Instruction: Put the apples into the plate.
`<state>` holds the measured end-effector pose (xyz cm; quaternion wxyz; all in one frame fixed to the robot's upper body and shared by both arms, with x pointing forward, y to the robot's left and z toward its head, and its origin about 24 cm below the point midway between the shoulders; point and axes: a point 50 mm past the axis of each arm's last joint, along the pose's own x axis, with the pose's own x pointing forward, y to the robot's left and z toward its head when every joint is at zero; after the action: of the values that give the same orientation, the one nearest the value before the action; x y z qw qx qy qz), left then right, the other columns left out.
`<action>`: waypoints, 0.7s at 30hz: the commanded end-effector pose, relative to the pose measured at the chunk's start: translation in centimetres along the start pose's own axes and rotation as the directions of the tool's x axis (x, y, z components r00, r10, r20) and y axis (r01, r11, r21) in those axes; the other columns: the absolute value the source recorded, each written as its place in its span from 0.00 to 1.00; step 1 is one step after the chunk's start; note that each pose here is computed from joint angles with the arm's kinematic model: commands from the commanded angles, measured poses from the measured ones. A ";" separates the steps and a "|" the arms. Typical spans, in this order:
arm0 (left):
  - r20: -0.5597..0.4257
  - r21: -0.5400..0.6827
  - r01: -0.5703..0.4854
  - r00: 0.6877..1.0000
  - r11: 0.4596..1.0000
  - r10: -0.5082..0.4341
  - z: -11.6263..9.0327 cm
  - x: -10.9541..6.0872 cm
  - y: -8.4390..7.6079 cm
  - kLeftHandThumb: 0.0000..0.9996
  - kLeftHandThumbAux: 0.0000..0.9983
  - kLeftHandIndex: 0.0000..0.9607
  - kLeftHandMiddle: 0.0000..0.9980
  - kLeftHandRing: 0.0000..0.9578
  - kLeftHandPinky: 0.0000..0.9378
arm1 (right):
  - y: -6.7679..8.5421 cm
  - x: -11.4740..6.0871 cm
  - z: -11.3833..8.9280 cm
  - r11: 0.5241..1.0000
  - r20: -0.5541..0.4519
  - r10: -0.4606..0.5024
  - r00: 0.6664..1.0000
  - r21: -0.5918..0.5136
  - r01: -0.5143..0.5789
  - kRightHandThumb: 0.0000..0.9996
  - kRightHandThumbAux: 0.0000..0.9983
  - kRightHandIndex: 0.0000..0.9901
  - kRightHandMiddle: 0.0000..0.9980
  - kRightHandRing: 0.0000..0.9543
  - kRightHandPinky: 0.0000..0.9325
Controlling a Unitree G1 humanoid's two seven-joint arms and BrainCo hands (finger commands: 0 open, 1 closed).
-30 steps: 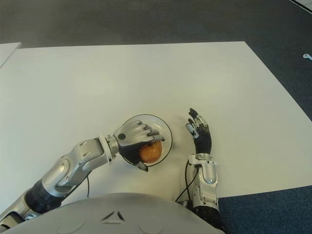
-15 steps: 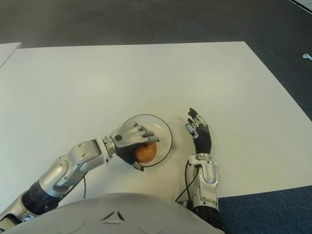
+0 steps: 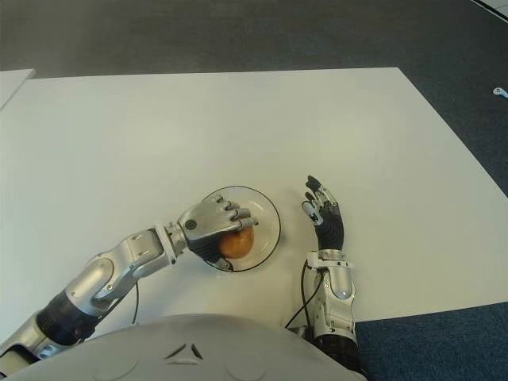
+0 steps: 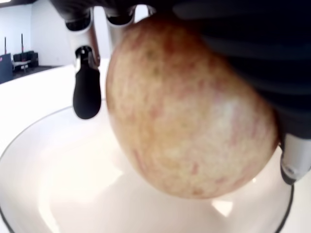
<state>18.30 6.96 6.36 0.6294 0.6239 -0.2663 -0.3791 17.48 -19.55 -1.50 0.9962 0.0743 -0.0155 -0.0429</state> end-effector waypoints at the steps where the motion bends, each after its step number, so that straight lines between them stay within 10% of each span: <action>1: -0.044 -0.045 -0.023 0.999 0.999 0.021 -0.3 -0.1 -0.7 0.46 0.51 0.38 0.47 0.46 0.44 | -0.2 -1.3 -2.0 1.000 -0.111 -0.019 0.994 0.016 0.021 0.24 0.56 0.30 0.17 0.09 0.09; 7: -0.084 -0.054 0.035 0.996 0.998 -0.040 -0.4 -0.1 -1.0 0.22 0.41 0.13 0.15 0.12 0.09 | -0.1 -1.4 -2.0 1.000 -0.115 -0.002 0.993 0.009 0.003 0.24 0.56 0.28 0.17 0.10 0.10; 21: -0.114 -0.085 0.136 0.983 0.987 -0.145 -0.6 0.2 -0.8 0.02 0.33 0.00 0.00 0.00 0.00 | -0.3 -1.3 -1.8 1.000 -0.104 0.002 0.995 0.027 0.000 0.25 0.57 0.28 0.16 0.09 0.07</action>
<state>18.62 7.31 5.16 0.6409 0.6370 -0.1738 -0.3916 17.48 -19.54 -1.45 0.9964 0.0759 -0.0203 -0.0302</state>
